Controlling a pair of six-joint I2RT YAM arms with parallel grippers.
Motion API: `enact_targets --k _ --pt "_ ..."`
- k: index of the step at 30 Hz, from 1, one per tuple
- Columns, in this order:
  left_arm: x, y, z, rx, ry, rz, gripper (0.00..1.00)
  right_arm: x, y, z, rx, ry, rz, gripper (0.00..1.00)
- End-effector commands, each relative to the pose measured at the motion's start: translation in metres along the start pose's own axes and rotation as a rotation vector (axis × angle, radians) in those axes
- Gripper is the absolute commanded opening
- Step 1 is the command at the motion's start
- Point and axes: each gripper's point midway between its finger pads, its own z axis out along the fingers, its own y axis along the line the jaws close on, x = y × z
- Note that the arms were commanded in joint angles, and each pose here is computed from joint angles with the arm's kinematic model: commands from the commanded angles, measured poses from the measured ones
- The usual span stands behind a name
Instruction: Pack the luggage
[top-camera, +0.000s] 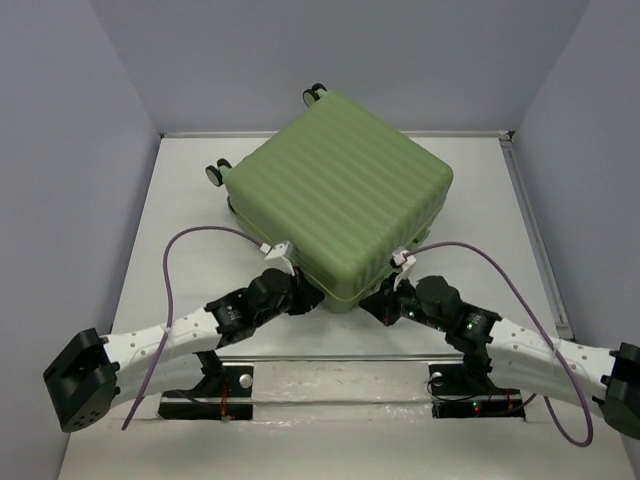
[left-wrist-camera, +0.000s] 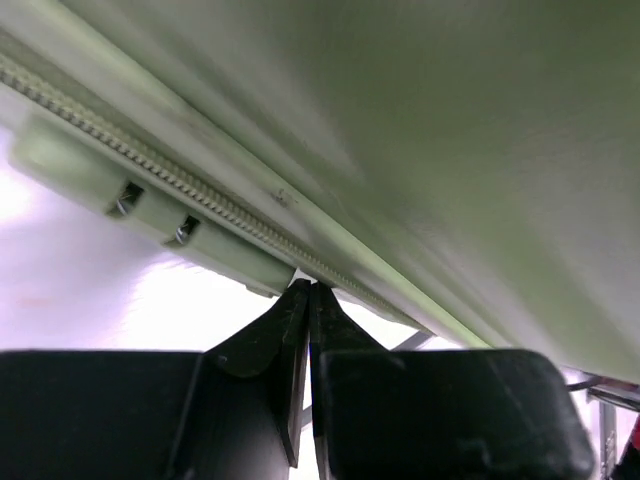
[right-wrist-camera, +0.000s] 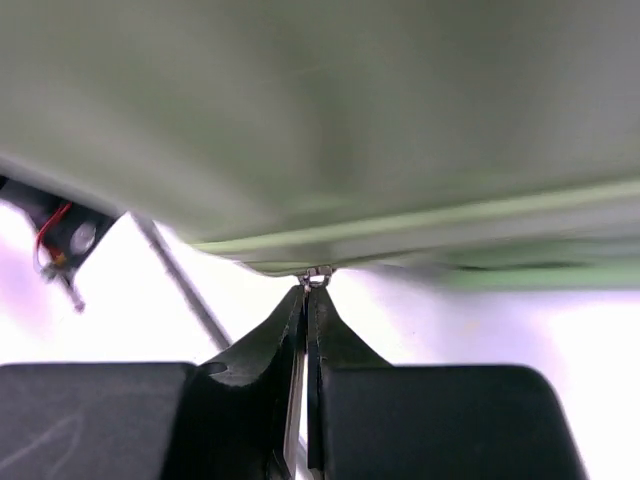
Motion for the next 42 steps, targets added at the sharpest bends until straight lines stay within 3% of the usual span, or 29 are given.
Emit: enact_targets --k 1,4,7,10,12,15,17,20,22,27,30,35,42 --pt "-0.089 -0.104 0.004 0.251 -0.264 -0.013 0.16 0.060 0.065 -0.013 -0.182 0.211 0.045 0.07" --pt "-0.093 -0.115 0.021 0.252 -0.263 -0.009 0.16 0.065 0.102 -0.009 -0.184 0.219 -0.017 0.07" --pt "-0.090 -0.141 0.038 0.316 -0.209 0.011 0.15 0.023 0.125 0.010 -0.102 0.078 -0.018 0.07" --pt "-0.095 -0.161 0.047 0.346 -0.196 0.038 0.14 -0.006 0.121 0.022 -0.017 -0.053 0.039 0.07" --pt "-0.096 -0.161 0.050 0.323 -0.190 0.079 0.16 -0.025 0.097 0.029 0.133 -0.174 0.058 0.07" --pt "-0.114 -0.141 0.035 0.252 -0.220 0.099 0.33 -0.043 0.081 0.035 0.229 -0.320 0.142 0.07" --pt "-0.117 -0.113 0.025 0.172 -0.202 0.127 0.54 -0.041 0.078 0.039 0.251 -0.317 0.117 0.07" --pt "-0.138 -0.076 -0.015 0.119 -0.239 0.110 0.75 -0.038 0.076 0.038 0.255 -0.314 0.119 0.07" --pt "-0.168 -0.052 -0.051 0.067 -0.333 0.101 0.88 -0.039 0.076 0.037 0.249 -0.312 0.114 0.07" --pt "-0.234 -0.038 -0.087 0.018 -0.421 0.119 0.94 -0.032 0.077 0.034 0.216 -0.283 0.105 0.07" --pt "-0.276 -0.029 -0.075 0.009 -0.425 0.086 0.97 -0.030 0.080 0.033 0.196 -0.268 0.099 0.07" --pt "-0.329 -0.002 -0.017 -0.010 -0.341 0.010 0.99 -0.023 0.083 0.035 0.184 -0.228 0.071 0.07" --pt "-0.357 0.025 0.026 -0.041 -0.307 -0.056 0.99 -0.011 0.088 0.039 0.153 -0.179 0.059 0.07"
